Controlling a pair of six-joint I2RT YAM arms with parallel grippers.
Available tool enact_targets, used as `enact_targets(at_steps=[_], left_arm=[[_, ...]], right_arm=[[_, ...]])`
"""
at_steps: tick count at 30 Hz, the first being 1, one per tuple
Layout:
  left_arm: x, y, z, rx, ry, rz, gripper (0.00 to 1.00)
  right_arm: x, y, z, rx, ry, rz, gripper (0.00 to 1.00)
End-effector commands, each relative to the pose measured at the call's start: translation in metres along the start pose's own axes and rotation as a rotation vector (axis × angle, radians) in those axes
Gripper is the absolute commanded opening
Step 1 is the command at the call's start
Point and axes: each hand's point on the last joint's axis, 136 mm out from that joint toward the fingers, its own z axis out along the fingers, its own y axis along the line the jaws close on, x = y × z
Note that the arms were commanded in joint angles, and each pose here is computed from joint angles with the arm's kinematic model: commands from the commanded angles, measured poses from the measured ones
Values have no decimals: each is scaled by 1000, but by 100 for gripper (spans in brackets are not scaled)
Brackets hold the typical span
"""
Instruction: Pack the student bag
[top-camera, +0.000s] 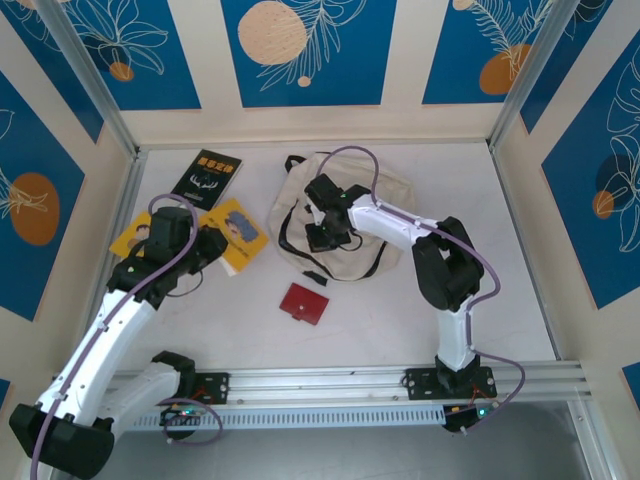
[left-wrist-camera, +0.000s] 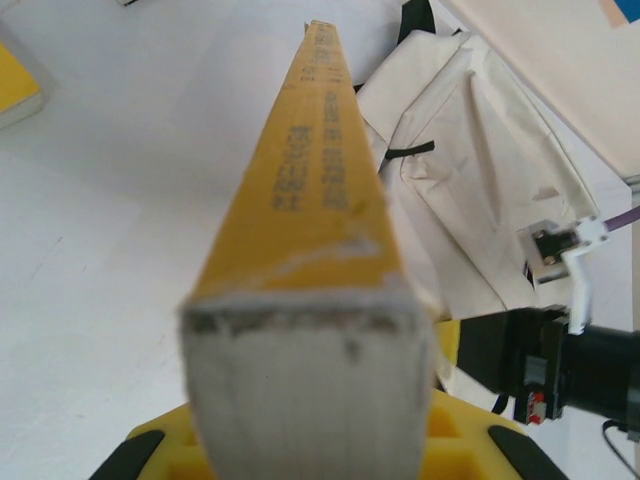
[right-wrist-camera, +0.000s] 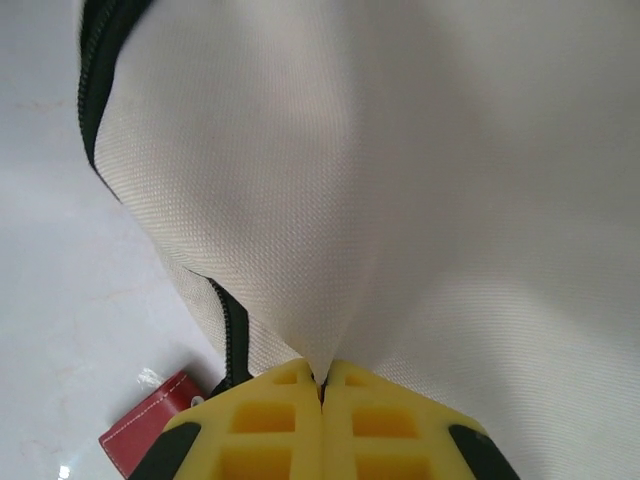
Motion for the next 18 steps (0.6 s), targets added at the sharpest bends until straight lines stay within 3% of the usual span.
enact_targets(at_steps=[1,9,18], left_arm=[[-9,-20,-10,116,-18,25,0],[4,-46,-10,309,55,8,0],[20,-62,1,457,142,-64,0]], right_arm=[[-41,-6,-51,42,-180,30,0],[-89,13,-122,-48,-366,33,0],[-120,54,-168,-224,-439,7,0]])
